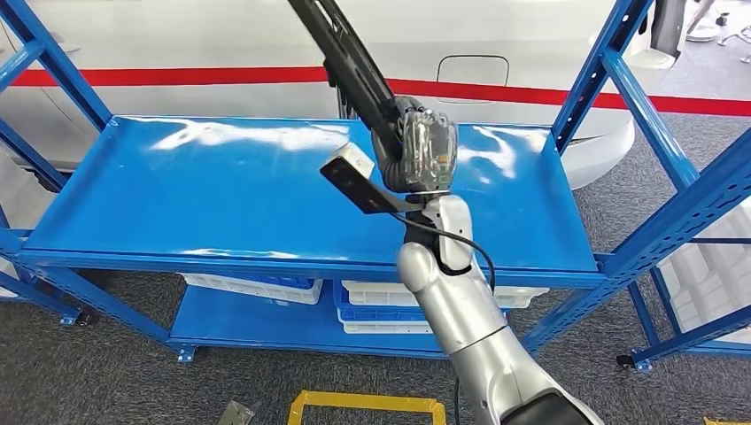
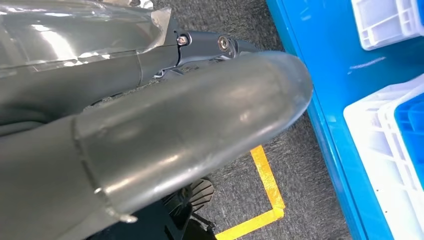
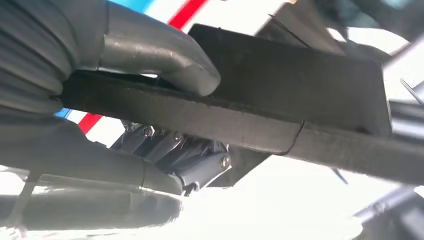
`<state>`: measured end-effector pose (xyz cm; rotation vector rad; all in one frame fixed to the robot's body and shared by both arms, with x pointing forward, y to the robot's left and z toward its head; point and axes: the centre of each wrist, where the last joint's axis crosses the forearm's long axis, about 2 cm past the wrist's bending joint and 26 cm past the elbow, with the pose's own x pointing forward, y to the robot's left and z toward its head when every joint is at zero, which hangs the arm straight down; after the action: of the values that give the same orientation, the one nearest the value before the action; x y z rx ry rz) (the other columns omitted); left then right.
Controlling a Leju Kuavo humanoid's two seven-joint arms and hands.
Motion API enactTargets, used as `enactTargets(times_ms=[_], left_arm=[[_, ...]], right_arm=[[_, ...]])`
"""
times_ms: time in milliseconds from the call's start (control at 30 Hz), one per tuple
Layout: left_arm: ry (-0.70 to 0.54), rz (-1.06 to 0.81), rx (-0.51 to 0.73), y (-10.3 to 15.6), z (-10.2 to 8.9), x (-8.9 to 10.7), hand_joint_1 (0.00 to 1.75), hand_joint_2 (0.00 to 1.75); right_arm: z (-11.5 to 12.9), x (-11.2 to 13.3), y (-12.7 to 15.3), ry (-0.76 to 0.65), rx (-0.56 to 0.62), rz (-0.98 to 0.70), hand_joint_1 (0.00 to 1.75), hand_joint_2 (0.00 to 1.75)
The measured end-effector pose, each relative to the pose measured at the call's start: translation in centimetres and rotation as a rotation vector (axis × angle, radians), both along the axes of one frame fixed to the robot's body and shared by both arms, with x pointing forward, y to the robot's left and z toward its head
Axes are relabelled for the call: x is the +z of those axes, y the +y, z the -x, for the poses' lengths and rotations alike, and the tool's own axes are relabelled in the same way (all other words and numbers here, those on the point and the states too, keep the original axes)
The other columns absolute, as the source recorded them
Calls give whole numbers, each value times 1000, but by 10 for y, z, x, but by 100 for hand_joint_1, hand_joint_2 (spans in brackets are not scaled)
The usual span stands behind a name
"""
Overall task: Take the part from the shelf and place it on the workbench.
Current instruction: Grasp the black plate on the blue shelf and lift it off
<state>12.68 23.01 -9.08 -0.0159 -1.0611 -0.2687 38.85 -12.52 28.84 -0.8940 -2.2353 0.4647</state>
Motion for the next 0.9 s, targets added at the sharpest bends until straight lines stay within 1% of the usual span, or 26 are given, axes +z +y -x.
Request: enactTargets(times_ms=[133,200,267,367,500,767,900], left_arm=[[-34,-12,-21,0,7,-2,0,0],[-33,0,-28,-1,11,-3,0,87],[-23,20,-38,0,13,-4,0,175],[-12,40,-50,4,13,-4,0,175],[-11,33,-49,9,15,-5,0,175],[-10,-19,-35,13,25,-8,0,175],[0,-27,-30,15,30,-9,0,175]], right_arm=[[17,31,-17,-27,259,-351,175,175],[30,40,-28,-39,391,-483,175,175],[44,42,-39,-55,504,-569,175,175],[60,38,-53,-83,613,-623,175,175],[75,28,-64,-92,701,-639,175,175],[92,11,-73,-64,778,-630,175,175],[97,5,-74,-44,794,-616,175,175]])
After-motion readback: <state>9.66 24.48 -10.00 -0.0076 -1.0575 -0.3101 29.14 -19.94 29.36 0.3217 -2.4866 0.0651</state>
